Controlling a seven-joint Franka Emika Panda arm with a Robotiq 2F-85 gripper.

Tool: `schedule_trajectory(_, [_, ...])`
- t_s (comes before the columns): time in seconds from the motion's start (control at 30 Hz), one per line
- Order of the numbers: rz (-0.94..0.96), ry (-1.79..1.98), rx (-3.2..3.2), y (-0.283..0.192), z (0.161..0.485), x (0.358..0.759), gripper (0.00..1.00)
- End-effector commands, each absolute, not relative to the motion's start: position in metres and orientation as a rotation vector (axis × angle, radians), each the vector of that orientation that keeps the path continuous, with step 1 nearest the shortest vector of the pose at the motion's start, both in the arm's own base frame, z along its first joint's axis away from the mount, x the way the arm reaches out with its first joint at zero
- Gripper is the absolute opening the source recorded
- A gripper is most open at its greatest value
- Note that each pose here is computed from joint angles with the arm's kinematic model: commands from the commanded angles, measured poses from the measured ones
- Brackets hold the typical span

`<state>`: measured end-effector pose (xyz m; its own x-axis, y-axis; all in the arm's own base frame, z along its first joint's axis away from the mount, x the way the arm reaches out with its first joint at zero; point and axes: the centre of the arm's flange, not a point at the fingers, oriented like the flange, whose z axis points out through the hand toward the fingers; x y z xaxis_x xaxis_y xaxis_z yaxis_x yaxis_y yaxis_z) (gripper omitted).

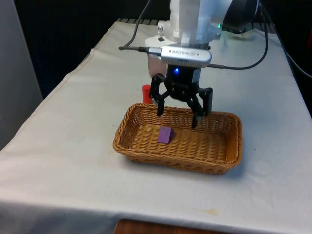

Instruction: Pick up the triangular block and place it into the basket.

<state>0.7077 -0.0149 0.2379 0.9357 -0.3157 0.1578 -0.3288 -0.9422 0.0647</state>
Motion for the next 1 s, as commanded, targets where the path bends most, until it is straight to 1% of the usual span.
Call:
schedule_trajectory(0.0, [0.227, -0.502, 3.001, -0.015, 0.245, 0.707, 1.00])
schedule_trajectory(0.03, [0.226, -0.502, 3.003, -0.015, 0.241, 0.708, 1.00])
schedule_trajectory(0.07, [0.230, -0.502, 3.001, -0.015, 0.249, 0.707, 1.00])
schedule_trajectory(0.23, [0.244, -0.501, 3.003, -0.015, 0.263, 0.708, 1.00])
schedule_trajectory(0.3, [0.248, -0.502, 3.004, -0.015, 0.268, 0.708, 1.00])
schedule_trajectory(0.33, [0.250, -0.502, 3.008, -0.015, 0.264, 0.709, 1.00])
schedule_trajectory(0.4, [0.257, -0.502, 3.005, -0.014, 0.276, 0.708, 1.00])
schedule_trajectory(0.63, [0.275, -0.502, 3.008, -0.013, 0.295, 0.709, 1.00])
schedule_trajectory(0.67, [0.279, -0.499, 3.014, -0.013, 0.292, 0.710, 1.00])
schedule_trajectory(0.77, [0.288, -0.500, 3.009, -0.012, 0.307, 0.709, 1.00])
schedule_trajectory(0.97, [0.296, -0.493, 3.018, -0.010, 0.312, 0.710, 1.00])
